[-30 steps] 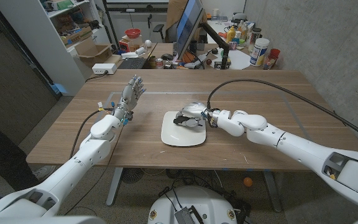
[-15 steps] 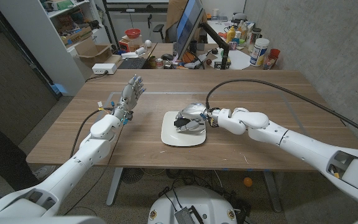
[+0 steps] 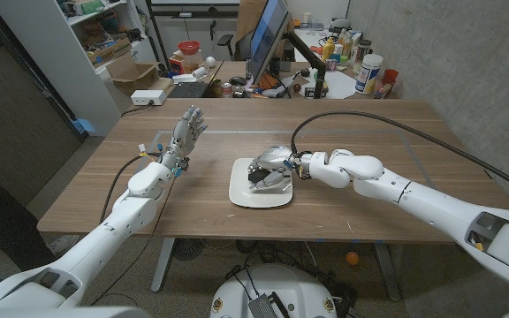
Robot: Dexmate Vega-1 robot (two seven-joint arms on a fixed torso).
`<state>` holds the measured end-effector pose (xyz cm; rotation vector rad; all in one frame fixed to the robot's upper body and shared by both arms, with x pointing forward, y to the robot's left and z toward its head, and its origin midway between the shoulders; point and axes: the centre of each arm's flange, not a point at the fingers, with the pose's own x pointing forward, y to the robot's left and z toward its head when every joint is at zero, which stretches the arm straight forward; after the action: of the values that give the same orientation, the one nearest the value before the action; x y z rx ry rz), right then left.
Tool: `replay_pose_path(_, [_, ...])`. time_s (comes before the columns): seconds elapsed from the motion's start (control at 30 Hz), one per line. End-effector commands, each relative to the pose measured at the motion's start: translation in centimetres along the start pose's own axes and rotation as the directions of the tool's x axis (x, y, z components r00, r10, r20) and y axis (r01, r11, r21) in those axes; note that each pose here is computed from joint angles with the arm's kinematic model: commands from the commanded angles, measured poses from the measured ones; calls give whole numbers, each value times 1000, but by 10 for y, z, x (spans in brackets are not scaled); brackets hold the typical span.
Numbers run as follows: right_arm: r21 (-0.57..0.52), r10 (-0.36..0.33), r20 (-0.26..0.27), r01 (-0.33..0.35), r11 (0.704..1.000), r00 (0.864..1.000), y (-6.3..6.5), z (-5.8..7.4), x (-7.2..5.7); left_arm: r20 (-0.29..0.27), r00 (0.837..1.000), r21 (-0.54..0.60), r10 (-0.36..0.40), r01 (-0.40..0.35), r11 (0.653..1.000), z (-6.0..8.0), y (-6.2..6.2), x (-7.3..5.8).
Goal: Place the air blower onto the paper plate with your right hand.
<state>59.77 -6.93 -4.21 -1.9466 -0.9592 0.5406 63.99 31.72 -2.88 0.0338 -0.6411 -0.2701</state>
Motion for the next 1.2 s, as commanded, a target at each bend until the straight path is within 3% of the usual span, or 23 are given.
replay_pose_path(0.03, [28,-20,-4,20,999,1000,-10,-3,-2,1,1000,1,0,0,1000,0,0,0])
replay_pose_path(0.53, [65,-74,-12,74,995,997,-22,-9,-8,-2,1000,3,-3,3,1000,0,-2,-1])
replay_pose_path(1.2, [84,-173,-37,176,981,984,-43,-18,-23,0,1000,9,-8,8,1000,2,-7,-1])
